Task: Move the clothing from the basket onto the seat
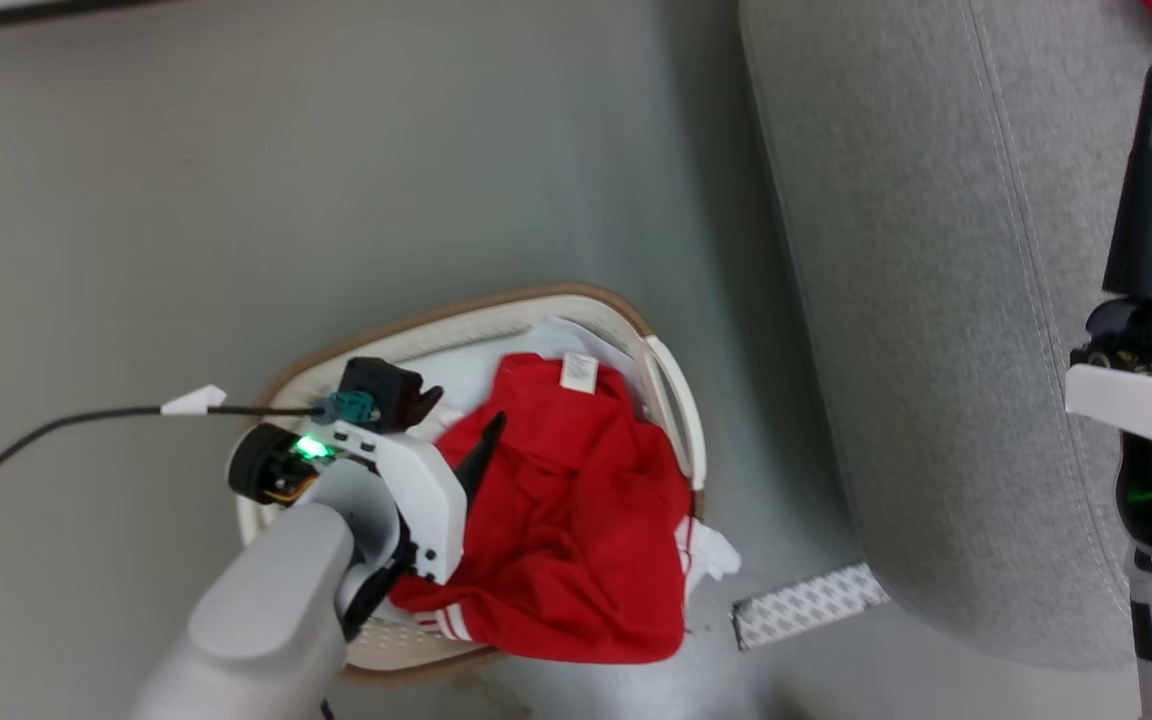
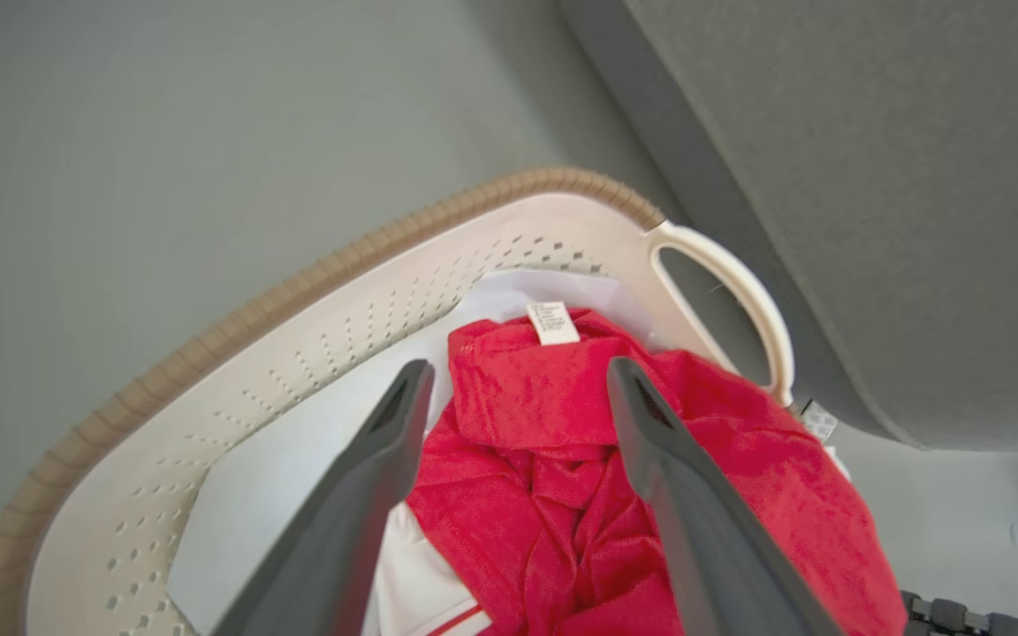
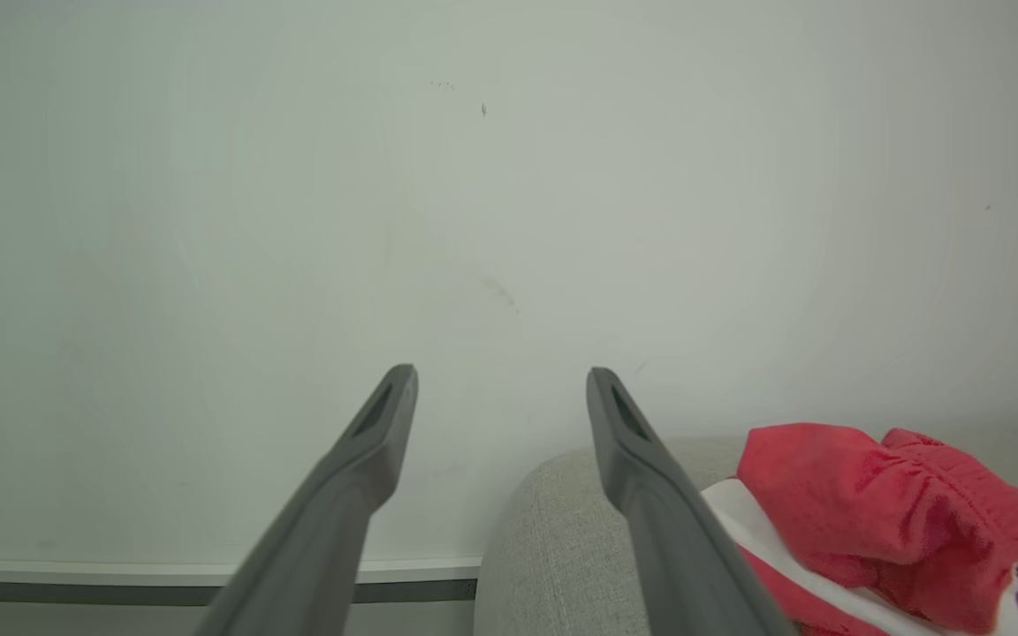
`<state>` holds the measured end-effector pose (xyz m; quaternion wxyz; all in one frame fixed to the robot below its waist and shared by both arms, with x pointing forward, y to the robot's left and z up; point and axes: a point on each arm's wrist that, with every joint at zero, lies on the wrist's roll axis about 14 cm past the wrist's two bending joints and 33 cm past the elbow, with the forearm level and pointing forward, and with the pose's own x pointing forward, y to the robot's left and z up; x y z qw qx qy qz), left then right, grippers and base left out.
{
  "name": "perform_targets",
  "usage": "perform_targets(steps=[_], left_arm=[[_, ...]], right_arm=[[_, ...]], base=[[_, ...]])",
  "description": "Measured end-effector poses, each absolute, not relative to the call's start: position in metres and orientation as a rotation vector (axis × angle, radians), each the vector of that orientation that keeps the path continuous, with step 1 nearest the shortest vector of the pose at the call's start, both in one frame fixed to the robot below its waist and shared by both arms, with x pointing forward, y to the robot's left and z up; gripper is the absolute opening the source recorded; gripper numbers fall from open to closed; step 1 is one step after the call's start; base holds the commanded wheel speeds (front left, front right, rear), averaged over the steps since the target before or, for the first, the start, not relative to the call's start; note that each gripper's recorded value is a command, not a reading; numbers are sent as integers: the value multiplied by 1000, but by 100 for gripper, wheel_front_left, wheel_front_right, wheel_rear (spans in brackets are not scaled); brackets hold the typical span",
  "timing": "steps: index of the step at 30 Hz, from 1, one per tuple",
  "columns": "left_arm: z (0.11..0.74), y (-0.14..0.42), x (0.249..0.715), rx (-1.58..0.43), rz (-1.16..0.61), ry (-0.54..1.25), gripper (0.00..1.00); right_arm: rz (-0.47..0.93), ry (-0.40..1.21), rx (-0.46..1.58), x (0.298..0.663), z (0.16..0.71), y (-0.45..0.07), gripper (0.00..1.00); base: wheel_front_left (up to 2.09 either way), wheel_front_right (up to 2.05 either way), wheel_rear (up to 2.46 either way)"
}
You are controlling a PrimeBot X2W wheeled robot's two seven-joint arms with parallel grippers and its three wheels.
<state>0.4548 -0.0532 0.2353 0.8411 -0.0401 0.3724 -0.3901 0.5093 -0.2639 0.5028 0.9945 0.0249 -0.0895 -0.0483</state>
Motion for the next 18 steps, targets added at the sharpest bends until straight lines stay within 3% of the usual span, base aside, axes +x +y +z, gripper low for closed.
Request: perform_targets(steps=[11,18], left_arm=[[140,-76,439,-38,-897,1031,100],[100,-83,400,10,-968,1191,100]], right_arm=[[-144,-148,-14,518,483,-284,100],[-164,-80,-3,518,452,-290,100]], base=[[0,0,0],[0,0,0]])
